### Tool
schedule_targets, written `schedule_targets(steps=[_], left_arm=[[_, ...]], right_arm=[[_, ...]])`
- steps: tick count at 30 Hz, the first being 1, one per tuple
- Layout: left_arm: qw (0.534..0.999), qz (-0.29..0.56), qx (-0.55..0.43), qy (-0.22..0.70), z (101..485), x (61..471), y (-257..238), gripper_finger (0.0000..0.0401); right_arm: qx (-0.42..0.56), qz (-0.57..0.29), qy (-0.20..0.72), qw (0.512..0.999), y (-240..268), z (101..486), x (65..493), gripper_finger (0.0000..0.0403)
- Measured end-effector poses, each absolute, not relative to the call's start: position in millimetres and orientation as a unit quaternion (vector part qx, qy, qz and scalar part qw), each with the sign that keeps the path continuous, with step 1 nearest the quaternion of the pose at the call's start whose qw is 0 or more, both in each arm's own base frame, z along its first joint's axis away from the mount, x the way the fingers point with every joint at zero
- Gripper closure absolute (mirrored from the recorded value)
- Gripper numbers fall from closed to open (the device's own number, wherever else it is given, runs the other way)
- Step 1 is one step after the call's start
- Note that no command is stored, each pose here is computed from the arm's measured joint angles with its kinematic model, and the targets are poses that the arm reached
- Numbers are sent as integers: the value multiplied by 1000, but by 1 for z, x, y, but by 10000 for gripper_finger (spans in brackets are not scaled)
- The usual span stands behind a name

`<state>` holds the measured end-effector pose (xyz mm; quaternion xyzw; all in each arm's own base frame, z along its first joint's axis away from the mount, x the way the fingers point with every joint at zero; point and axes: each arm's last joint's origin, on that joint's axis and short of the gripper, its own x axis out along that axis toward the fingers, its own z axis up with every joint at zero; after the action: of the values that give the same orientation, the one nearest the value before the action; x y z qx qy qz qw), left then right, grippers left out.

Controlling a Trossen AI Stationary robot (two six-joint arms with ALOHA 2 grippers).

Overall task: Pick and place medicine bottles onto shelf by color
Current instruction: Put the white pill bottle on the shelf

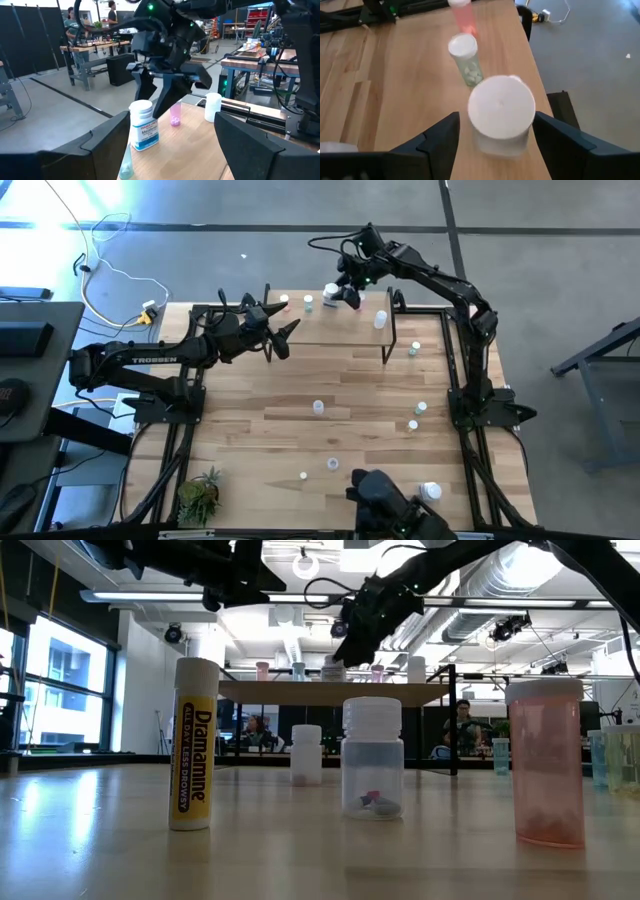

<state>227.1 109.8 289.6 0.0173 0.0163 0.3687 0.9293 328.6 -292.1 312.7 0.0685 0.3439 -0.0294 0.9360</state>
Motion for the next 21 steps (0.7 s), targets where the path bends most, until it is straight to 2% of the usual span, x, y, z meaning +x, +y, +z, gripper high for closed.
schedule_targets(steps=[10,21], left_arm=[[930,365,20,36,286,227,110,121],[956,283,8,70,280,230,98,121]], right_arm=[[67,-49,334,939,-283,337,316,162],[97,-41,336,936,-241,369,312,162]])
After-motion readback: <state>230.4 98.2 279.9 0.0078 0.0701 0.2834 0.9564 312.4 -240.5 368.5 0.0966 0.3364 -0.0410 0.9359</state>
